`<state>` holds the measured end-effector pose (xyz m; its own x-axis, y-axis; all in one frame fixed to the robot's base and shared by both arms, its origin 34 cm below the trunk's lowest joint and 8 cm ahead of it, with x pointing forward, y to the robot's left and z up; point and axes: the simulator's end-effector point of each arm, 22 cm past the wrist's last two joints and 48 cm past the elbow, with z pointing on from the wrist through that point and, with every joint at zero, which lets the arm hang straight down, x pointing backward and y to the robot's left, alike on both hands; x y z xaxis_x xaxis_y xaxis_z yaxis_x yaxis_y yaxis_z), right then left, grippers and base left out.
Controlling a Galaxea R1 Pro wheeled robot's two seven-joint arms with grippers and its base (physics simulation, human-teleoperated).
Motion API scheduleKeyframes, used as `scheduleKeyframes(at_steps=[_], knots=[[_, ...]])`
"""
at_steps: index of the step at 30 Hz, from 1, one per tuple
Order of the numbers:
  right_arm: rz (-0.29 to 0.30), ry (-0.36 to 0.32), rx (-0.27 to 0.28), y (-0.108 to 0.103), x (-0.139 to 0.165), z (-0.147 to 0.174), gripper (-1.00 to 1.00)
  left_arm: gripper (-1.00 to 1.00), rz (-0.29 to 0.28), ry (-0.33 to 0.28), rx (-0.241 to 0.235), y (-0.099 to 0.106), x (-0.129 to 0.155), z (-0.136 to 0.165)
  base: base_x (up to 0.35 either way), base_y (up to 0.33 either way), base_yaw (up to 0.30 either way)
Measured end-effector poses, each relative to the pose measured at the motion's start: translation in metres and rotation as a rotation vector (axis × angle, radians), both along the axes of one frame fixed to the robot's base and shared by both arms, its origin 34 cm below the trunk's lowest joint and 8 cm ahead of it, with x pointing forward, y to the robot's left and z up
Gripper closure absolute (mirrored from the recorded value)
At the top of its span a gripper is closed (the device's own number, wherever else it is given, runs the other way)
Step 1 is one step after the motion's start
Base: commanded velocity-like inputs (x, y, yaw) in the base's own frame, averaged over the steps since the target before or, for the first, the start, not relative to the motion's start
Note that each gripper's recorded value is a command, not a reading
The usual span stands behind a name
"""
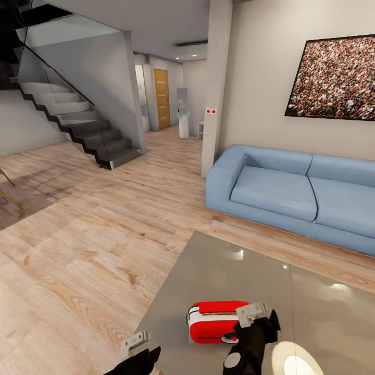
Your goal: Turn on the radio receiver that's on the table in the living room.
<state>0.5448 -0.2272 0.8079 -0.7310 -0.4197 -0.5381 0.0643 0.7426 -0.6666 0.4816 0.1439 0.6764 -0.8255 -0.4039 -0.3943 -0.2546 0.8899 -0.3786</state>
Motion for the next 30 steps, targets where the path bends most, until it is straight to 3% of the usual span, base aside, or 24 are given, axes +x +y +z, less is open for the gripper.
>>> scheduleKeyframes(at_steps=[4, 7, 9, 18, 26, 30], knots=[[0.046, -0.026, -0.049, 0.008, 0.005, 0.010, -1.00, -1.00, 0.000, 0.000, -0.001, 0.000, 0.000, 0.000, 0.000, 0.000, 0.000], [0.130, -0.035, -0.043, 0.041, 0.004, 0.014, -1.00, -1.00, -0.001, 0.000, 0.000, 0.000, 0.000, 0.000, 0.000, 0.000, 0.000], [0.154, -0.035, -0.041, 0.051, 0.003, 0.015, -1.00, -1.00, 0.000, 0.000, 0.000, 0.000, 0.000, 0.000, 0.000, 0.000, 0.000], [0.222, -0.034, -0.035, 0.078, -0.001, 0.015, -1.00, -1.00, 0.000, 0.001, -0.001, -0.001, 0.000, 0.000, 0.000, 0.000, 0.000], [0.233, -0.025, -0.035, 0.081, -0.003, 0.011, -1.00, -1.00, 0.000, 0.001, -0.002, -0.001, 0.000, 0.000, 0.000, 0.000, 0.000], [0.253, 0.017, -0.021, 0.085, -0.007, -0.003, -1.00, -1.00, -0.001, 0.001, -0.001, -0.001, 0.000, 0.000, 0.000, 0.000, 0.000]])
